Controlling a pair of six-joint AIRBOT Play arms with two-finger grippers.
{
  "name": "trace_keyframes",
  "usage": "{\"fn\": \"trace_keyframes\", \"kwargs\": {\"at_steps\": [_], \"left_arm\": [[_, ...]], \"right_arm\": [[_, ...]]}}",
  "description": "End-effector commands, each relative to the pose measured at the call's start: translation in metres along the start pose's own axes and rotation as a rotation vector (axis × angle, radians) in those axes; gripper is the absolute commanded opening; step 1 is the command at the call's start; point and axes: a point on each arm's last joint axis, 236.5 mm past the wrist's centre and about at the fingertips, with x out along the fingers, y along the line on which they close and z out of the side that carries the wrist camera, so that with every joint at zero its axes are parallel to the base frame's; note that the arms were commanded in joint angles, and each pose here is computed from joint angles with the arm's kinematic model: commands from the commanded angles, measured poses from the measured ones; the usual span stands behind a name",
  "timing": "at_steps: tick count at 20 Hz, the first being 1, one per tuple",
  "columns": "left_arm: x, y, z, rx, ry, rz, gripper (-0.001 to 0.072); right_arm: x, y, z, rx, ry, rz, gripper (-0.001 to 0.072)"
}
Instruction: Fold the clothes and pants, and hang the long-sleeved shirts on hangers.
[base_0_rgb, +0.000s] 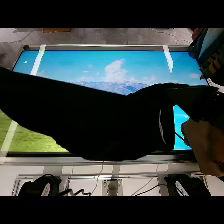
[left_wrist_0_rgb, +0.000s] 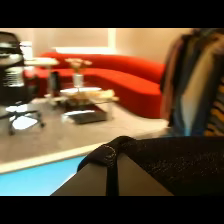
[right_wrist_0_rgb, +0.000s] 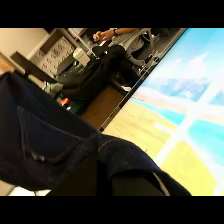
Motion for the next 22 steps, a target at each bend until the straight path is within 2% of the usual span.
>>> {"fn": "trace_keyframes", "kwargs": {"at_steps": [1, 5, 7, 10, 16, 19, 22], "left_arm": [[0.014, 0.035, -0.034, -0.100, 0.117, 0.118, 0.0014], [0.105, 0.058, -0.178, -0.301, 0.496, 0.051, 0.0016], [0.153, 0.062, -0.259, -0.271, 0.643, 0.011, 0.0016], [0.202, 0.057, -0.346, -0.317, 0.725, 0.018, 0.0016], [0.178, -0.003, -0.401, -0.426, 0.966, -0.131, 0.0016], [0.136, -0.034, -0.424, -0.525, 1.181, -0.196, 0.0016], [0.111, -0.061, -0.456, -0.542, 1.303, -0.235, 0.0017]], "right_arm": [[0.019, -0.046, -0.010, 0.137, -0.039, -0.119, 0.0037], [0.082, -0.168, -0.037, 0.314, -0.108, -0.283, 0.0037], [0.100, -0.236, -0.040, 0.369, -0.196, -0.400, 0.0038], [0.109, -0.321, -0.033, 0.401, -0.322, -0.555, 0.0037], [0.060, -0.407, -0.063, 0.503, -0.195, -0.742, 0.0037], [0.008, -0.432, -0.085, 0.533, -0.038, -0.849, 0.0037], [-0.039, -0.440, -0.126, 0.520, 0.200, -0.954, 0.0037]]}}
